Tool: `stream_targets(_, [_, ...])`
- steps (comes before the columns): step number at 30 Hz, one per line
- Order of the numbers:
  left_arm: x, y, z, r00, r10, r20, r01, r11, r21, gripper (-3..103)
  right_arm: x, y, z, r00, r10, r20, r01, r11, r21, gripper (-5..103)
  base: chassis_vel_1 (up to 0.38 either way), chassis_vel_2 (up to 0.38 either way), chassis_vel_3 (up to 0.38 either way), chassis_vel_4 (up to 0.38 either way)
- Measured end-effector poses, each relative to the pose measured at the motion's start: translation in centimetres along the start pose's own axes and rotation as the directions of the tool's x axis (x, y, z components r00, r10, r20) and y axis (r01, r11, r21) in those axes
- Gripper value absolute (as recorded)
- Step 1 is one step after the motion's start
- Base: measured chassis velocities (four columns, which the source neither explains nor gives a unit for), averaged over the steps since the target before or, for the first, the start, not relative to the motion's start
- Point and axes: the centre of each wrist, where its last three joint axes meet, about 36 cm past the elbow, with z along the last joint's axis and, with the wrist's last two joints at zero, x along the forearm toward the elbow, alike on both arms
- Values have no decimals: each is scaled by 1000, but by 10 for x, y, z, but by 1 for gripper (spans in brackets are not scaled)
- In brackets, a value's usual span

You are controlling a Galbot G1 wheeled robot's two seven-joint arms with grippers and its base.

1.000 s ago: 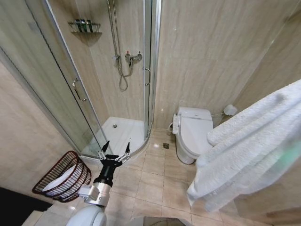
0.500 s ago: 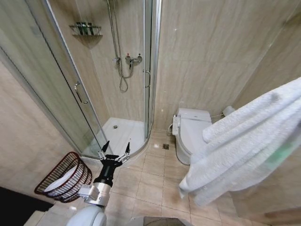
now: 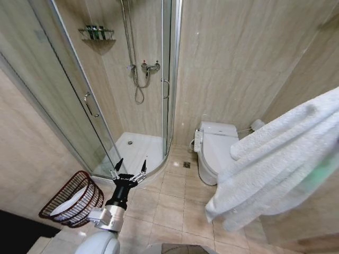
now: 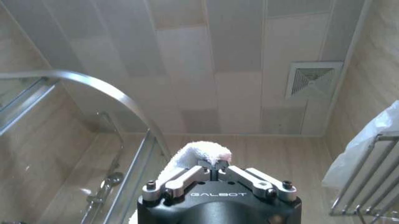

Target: Discard the used towel into the hamper.

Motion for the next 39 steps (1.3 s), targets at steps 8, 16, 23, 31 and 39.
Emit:
stream_targets(8, [0, 0, 0, 1000, 0, 0, 0, 1000, 0, 100, -1, 3, -2, 999, 29, 18, -29, 999, -21, 1, 35, 40, 31, 32])
stream_targets(16, [0, 0, 0, 1000, 0, 0, 0, 1000, 0, 100, -1, 2, -3, 999, 29, 12, -29, 1000, -11, 1, 88, 90, 96, 86])
stream_targets(23, [0, 0, 0, 1000, 0, 0, 0, 1000, 0, 100, 1, 3, -4, 999, 33, 9, -33, 999, -11, 1, 109, 114, 107, 103])
stream_targets(31, [0, 0, 0, 1000, 0, 0, 0, 1000, 0, 100, 0, 3, -4, 1000, 28, 8, -28, 1000, -10, 1, 124, 118, 128, 132])
stream_targets(39, [0, 0, 0, 1000, 0, 0, 0, 1000, 0, 100, -1, 3, -4, 1000, 25, 9, -25, 1000, -10, 1, 116, 119, 132, 126])
